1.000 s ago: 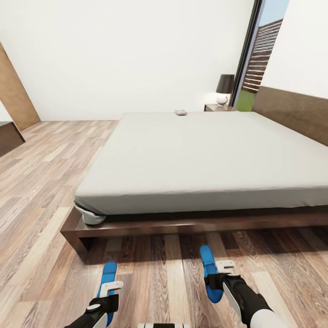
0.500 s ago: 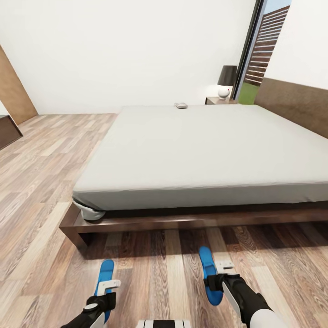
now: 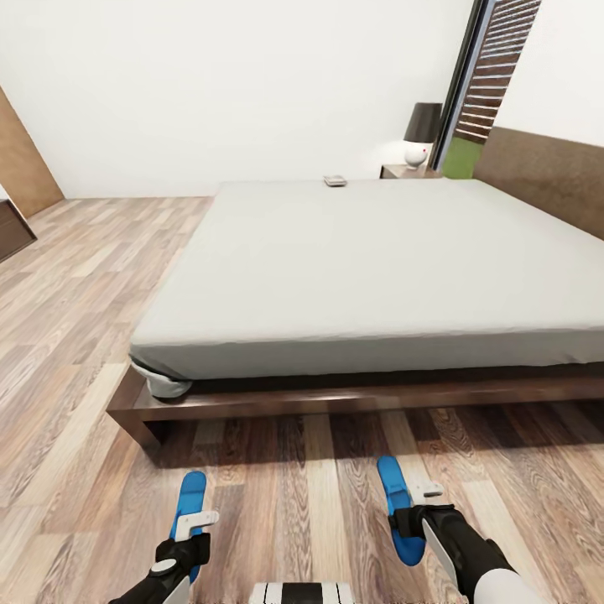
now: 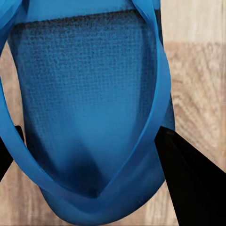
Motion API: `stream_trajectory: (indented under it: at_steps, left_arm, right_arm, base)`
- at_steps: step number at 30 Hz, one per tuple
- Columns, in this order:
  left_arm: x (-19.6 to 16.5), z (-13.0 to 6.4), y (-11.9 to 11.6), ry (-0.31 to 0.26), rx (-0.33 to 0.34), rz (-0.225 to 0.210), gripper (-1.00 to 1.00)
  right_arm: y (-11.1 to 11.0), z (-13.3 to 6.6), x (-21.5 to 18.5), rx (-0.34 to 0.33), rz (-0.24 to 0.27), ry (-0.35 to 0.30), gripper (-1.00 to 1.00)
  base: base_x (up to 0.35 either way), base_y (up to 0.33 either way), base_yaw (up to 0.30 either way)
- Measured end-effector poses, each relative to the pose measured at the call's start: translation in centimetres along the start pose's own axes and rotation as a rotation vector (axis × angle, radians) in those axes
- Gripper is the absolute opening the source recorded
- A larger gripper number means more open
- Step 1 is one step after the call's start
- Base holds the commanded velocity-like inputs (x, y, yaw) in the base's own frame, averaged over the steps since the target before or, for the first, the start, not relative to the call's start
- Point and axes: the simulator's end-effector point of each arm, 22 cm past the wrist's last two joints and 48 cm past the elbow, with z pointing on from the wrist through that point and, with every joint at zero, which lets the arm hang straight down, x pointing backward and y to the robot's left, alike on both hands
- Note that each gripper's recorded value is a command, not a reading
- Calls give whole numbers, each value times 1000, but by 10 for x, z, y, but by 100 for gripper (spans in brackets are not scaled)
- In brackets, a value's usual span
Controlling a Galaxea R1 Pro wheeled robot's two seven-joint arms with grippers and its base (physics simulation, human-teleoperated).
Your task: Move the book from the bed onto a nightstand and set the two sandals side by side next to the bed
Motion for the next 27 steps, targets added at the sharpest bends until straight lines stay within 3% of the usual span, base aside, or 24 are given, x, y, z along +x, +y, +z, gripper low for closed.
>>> stream_trajectory:
  at_steps: [6, 13, 22, 27]
  left_arm:
    - [11, 5, 2, 19, -4, 3, -100]
    - [21, 12, 6, 37, -11, 8, -100]
    - [-2, 13, 9, -9, -4, 5, -100]
    - [-5, 13, 9, -14, -3, 4, -100]
  right_arm:
    - [8, 0, -9, -70, 0, 8, -100]
    - [15, -13, -4, -100, -4, 12, -100]
    - [16, -31, -14, -113, -10, -19, -100]
    - [2, -44, -16, -117, -27, -40, -100]
  base:
    - [0, 0, 0]
    - [0, 0, 0]
    - [0, 0, 0]
    - [0, 0, 0]
